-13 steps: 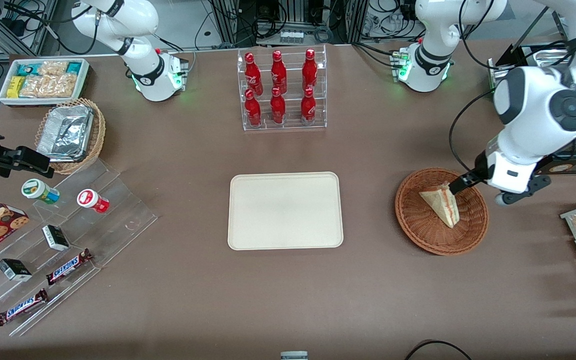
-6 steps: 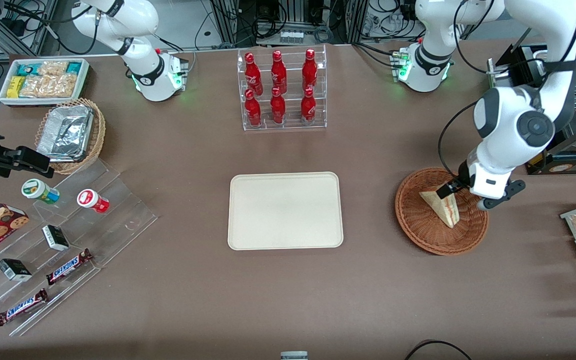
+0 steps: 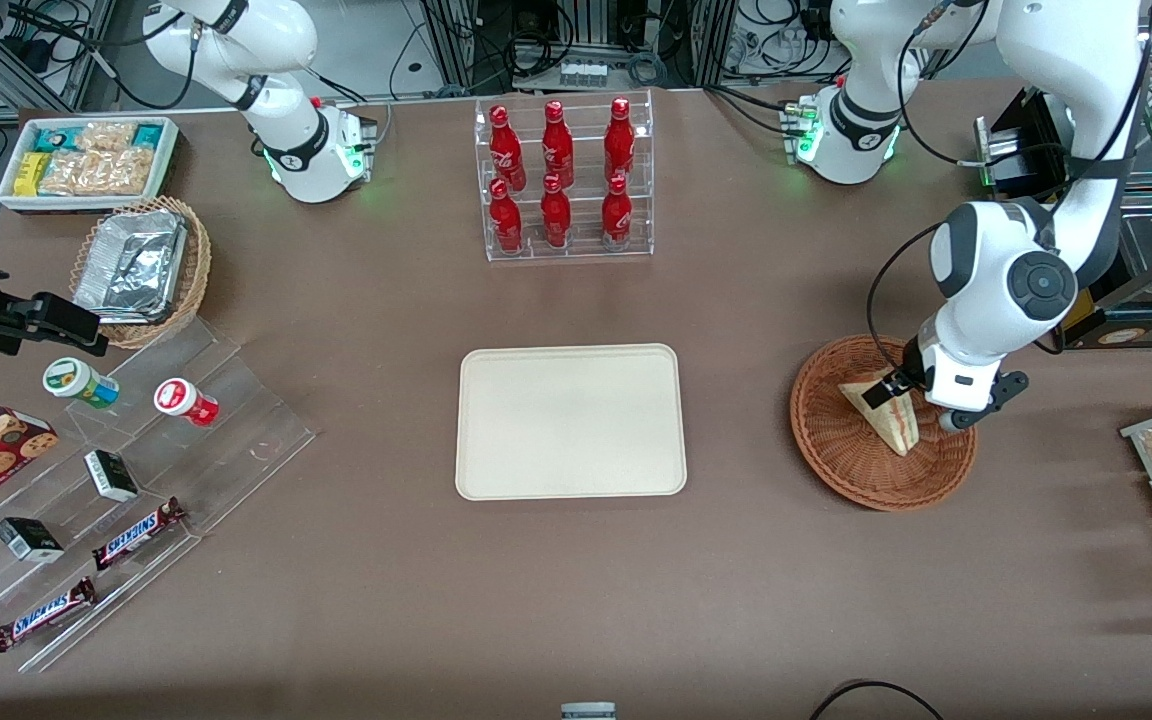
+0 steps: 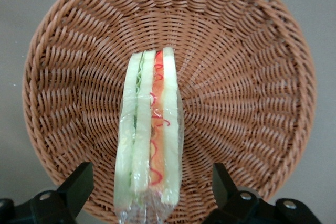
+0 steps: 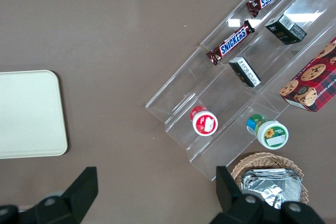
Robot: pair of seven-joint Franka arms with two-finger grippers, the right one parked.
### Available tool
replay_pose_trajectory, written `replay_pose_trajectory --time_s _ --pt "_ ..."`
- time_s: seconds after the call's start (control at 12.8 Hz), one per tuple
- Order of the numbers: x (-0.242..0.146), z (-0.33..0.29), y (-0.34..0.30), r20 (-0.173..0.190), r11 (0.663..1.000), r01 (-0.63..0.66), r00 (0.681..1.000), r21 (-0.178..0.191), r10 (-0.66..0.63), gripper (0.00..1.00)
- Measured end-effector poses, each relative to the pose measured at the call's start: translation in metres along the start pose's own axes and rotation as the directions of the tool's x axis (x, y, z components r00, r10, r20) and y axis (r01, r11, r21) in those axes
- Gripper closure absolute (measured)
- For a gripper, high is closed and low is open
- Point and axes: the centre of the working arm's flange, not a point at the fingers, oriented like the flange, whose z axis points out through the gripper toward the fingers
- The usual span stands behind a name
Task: Place sandwich from basket to tray
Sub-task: 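Lower the left gripper and close it on the wrapped sandwich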
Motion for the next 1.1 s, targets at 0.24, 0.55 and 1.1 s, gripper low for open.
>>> replay_pose_trajectory --time_s 0.24,0.55,1.1 --pt "0.001 0.021 -0.003 -0.004 1.0 0.02 1.0 -0.003 -0.02 0.06" --pt "0.002 0.028 -0.002 -0.002 0.999 0.049 0.999 -0.002 -0.049 0.54" --pt "0.017 -0.068 0.042 0.057 0.993 -0.103 0.993 0.061 0.099 0.83"
